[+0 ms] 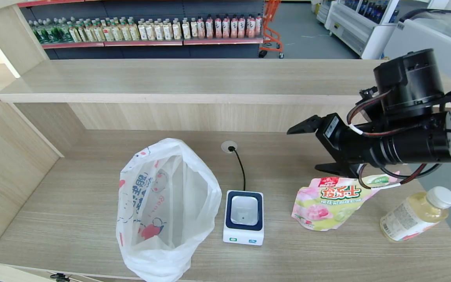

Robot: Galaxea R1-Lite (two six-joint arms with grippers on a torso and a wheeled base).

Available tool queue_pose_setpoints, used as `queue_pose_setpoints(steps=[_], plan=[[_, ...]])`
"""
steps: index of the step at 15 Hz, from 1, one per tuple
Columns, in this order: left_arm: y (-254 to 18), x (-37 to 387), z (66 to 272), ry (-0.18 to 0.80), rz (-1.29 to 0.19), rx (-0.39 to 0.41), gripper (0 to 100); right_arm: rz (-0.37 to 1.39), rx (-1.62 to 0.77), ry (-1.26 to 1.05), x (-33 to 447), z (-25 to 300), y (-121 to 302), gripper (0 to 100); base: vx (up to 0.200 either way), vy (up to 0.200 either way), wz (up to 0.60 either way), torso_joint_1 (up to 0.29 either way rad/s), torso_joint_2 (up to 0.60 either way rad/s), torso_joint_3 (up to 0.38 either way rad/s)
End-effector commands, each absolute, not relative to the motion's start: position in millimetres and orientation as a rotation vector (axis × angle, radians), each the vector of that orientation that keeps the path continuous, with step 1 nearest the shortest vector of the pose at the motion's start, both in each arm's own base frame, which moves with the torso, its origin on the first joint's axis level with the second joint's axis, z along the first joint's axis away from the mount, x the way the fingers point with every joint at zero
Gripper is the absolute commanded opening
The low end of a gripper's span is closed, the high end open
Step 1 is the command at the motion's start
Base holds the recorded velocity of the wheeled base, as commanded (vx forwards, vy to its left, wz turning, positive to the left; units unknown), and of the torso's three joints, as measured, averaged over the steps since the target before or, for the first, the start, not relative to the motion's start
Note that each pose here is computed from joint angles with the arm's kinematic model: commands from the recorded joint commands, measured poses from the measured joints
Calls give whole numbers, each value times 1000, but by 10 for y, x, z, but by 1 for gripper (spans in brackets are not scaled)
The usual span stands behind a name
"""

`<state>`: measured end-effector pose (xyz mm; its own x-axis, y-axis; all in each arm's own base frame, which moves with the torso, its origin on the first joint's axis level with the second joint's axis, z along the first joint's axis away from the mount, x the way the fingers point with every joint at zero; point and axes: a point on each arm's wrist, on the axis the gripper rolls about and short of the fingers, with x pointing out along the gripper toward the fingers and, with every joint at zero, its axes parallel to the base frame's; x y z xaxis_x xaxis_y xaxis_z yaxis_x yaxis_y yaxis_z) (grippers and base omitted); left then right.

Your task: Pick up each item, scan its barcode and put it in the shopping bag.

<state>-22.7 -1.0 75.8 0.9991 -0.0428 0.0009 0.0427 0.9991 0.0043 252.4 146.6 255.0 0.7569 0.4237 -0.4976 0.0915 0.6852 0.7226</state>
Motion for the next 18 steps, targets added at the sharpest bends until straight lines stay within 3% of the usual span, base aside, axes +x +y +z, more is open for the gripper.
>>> queue_pose_setpoints(steps=[1,10,18], plan=[[-10,-227,758,-2,-43,5,100,163,791,724,2576,2461,1501,100,0,0,0,0,0,0],[-10,-227,758,-2,-43,5,100,194,878,657,2185,2867,1352,100,0,0,0,0,0,0],[-10,-227,758,-2,-43,5,100,-24,828,732,1938,2678,985,100,0,0,0,0,0,0]])
